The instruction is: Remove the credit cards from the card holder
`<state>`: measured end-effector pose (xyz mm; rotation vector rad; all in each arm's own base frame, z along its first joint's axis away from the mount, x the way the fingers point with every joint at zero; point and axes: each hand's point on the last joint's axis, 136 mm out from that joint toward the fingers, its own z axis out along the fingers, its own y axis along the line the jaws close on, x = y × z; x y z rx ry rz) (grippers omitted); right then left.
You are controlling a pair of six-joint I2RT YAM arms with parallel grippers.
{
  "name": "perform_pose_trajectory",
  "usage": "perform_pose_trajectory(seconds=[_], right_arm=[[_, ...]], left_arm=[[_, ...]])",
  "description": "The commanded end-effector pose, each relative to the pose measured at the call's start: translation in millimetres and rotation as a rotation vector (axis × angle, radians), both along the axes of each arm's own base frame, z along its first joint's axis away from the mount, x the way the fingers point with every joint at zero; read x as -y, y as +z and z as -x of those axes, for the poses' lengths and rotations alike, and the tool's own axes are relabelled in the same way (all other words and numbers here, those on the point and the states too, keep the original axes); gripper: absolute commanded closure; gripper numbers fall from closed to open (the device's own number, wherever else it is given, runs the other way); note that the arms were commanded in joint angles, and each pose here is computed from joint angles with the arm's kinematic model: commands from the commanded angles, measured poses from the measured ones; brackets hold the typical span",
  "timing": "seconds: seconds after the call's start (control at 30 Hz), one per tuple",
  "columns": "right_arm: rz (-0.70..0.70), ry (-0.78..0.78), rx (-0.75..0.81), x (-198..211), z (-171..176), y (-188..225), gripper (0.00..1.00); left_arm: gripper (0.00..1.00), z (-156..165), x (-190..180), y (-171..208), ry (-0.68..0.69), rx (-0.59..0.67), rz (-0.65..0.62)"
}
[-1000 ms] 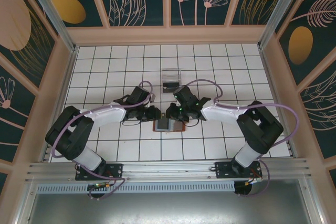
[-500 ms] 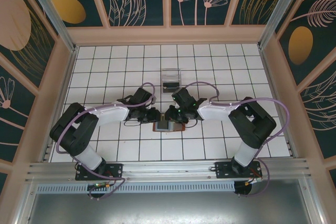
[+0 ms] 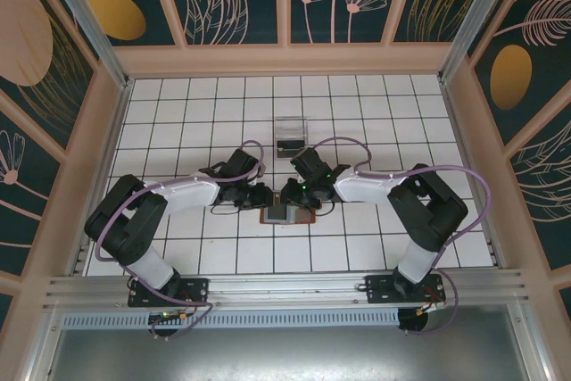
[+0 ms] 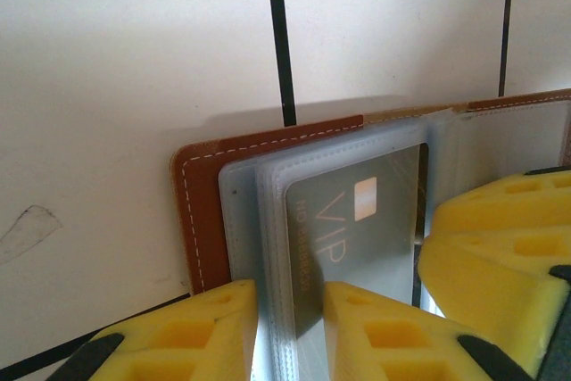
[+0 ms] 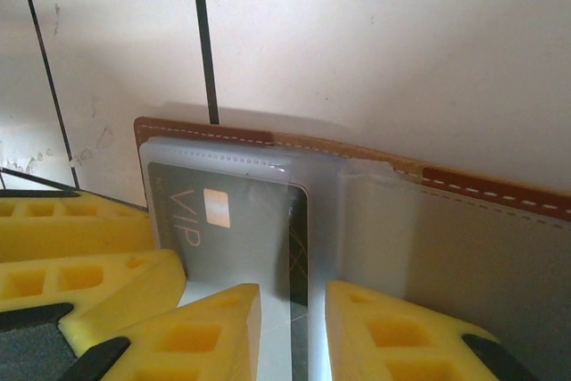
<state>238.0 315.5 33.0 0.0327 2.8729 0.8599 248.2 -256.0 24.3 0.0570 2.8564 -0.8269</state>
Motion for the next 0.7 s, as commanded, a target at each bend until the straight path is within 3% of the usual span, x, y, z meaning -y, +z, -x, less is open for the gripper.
perform_pose_trajectory(seconds=[0.0,0.17,0.67], right_arm=[[0.017,0.005,0.047,0,-7,14,0.73],[-0.054,0.028,0.047,-13,-5,23,0.73],[-0.056,0.045,0.018,-19,-2,10,0.73]], left_arm=[[0.72,2,-5,-7,-0.002,-0.015,-0.050],[0.72,1,-4,-7,-0.002,-0.013,-0.047],[0.72,1,-3,-6,-0.009,-0.014,-0.045]])
